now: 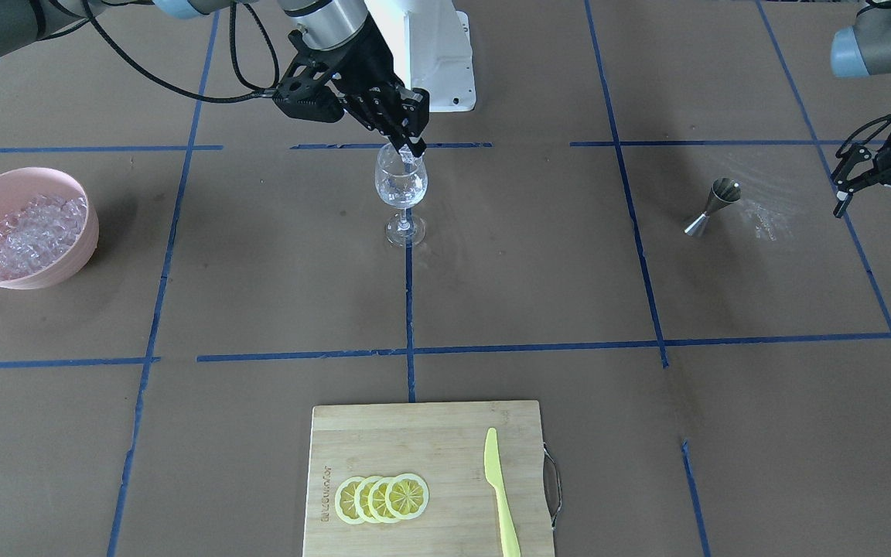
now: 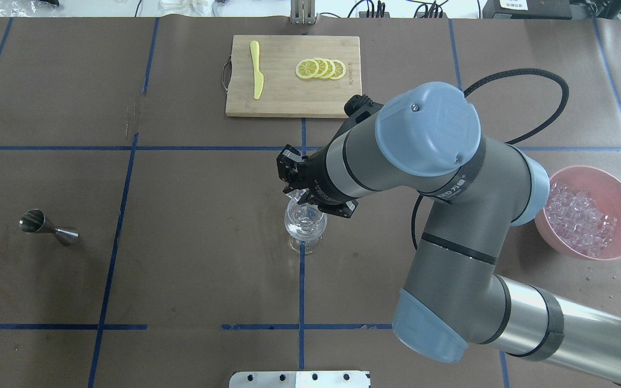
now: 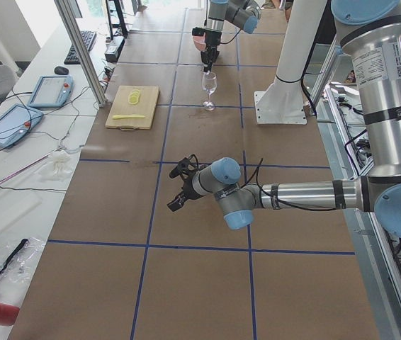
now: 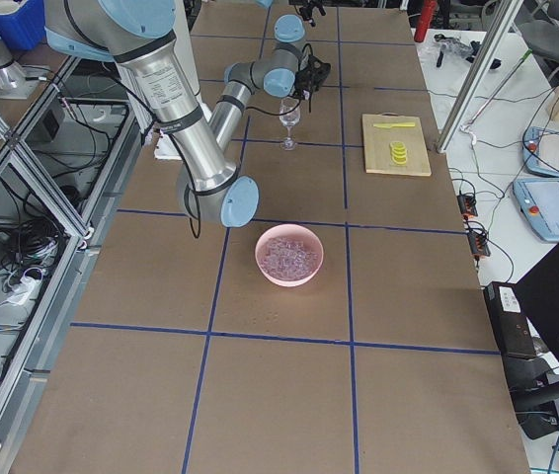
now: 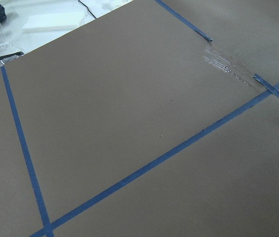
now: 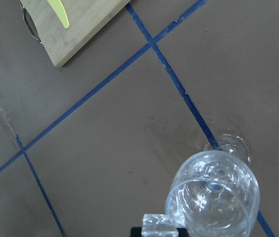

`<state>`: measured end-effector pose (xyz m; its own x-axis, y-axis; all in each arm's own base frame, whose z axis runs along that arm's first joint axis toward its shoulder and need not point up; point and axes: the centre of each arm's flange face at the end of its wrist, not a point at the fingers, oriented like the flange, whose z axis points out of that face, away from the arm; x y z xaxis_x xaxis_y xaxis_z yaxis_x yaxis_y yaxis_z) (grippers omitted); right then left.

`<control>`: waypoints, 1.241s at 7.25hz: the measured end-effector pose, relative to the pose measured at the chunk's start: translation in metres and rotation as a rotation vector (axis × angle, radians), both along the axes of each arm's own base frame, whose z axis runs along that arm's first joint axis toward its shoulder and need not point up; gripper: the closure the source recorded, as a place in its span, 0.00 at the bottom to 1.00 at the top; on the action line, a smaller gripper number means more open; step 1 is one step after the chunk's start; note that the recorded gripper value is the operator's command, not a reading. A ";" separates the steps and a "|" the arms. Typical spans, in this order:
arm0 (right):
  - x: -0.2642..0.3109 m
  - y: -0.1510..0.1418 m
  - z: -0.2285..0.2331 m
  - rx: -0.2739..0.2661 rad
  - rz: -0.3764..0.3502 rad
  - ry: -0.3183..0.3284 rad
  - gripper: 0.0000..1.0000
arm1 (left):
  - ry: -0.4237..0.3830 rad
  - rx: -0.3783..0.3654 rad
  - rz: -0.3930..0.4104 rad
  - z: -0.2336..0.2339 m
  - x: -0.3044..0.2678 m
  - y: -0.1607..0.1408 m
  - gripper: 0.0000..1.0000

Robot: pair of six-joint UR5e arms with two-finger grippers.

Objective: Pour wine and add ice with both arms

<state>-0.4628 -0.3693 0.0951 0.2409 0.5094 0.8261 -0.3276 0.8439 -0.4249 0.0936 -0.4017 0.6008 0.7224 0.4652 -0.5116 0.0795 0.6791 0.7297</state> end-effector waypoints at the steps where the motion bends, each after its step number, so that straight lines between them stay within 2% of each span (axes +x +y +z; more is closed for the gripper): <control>1: 0.000 0.003 0.000 -0.005 -0.001 0.004 1.00 | 0.003 -0.001 -0.002 0.000 0.000 0.000 0.00; 2: 0.000 0.004 0.002 -0.011 -0.001 0.013 0.33 | 0.004 -0.001 -0.002 0.000 0.000 0.000 0.00; 3: 0.000 0.004 0.003 -0.018 0.001 0.028 0.00 | 0.005 -0.001 -0.003 0.000 0.000 0.000 0.00; 7: 0.007 -0.004 0.013 -0.014 0.029 0.058 0.00 | 0.003 -0.002 -0.004 0.001 0.000 0.001 0.00; 8: 0.017 -0.008 0.026 -0.003 0.028 0.075 0.00 | 0.003 -0.003 -0.004 0.001 -0.001 0.001 0.00; 9: 0.030 -0.008 0.048 0.033 0.011 0.106 0.00 | 0.002 -0.004 -0.004 0.002 0.000 0.001 0.00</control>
